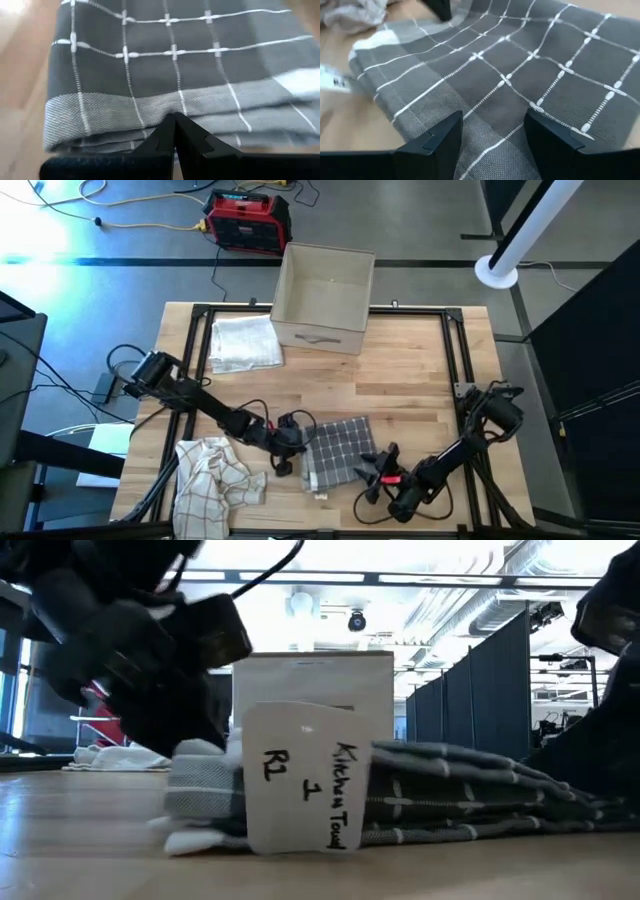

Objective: Fold towel
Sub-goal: Fold the gray towel, then stack the gray towel on top of the white patterned towel

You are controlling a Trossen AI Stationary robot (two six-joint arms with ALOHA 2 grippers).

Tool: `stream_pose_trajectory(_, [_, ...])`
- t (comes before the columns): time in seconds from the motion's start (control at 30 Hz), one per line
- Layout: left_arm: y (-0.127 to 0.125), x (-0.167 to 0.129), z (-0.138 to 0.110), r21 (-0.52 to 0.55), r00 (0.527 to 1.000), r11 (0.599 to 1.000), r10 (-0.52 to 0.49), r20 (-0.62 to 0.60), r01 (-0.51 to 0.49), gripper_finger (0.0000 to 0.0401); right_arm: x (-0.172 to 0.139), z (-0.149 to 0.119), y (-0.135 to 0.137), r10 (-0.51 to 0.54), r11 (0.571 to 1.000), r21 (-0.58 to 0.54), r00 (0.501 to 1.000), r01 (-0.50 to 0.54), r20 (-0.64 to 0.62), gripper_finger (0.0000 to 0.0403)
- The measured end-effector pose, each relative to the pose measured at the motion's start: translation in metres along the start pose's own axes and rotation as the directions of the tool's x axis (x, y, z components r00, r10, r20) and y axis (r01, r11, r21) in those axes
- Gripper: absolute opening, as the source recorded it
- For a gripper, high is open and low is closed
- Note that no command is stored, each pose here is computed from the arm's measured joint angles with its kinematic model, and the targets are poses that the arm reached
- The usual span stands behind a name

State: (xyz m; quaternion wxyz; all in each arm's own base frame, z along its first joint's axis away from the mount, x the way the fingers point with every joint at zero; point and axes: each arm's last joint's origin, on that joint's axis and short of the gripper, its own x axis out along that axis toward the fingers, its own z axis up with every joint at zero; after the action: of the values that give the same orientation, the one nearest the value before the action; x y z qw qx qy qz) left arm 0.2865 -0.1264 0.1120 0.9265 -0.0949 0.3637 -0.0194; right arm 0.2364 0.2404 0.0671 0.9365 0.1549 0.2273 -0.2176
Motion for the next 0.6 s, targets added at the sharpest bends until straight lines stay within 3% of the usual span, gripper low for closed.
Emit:
stream_pose_trajectory(0.17, [0.000,-0.045,0.041,0.026,0.984,1.000,0.001,0.180,-0.006,0.0000,-0.018,0.024,0.022,0.048,0.996,-0.069,0.999,-0.048,-0.009,0.0199])
stream_pose_trajectory(0.3, [0.014,-0.056,0.063,0.103,0.947,0.992,0.040,0.318,-0.077,0.0001,-0.023,0.031,0.030,0.061,0.991,-0.114,0.998,-0.064,-0.026,0.0199])
stream_pose_trajectory(0.37, [0.020,-0.050,0.071,0.136,0.929,0.989,0.006,0.371,-0.061,0.0006,-0.026,0.034,0.035,0.072,0.990,-0.119,0.997,-0.073,-0.012,0.0199])
stream_pose_trajectory(0.43, [0.027,-0.037,0.069,0.154,0.940,0.988,-0.040,0.339,-0.014,0.0021,-0.027,0.034,0.036,0.079,0.990,-0.113,0.996,-0.082,-0.029,0.0199])
stream_pose_trajectory(0.6, [0.034,-0.004,0.066,0.107,0.962,0.993,-0.080,0.261,0.054,0.0098,-0.031,0.029,0.036,0.097,0.993,-0.062,0.992,-0.102,-0.080,0.0199])
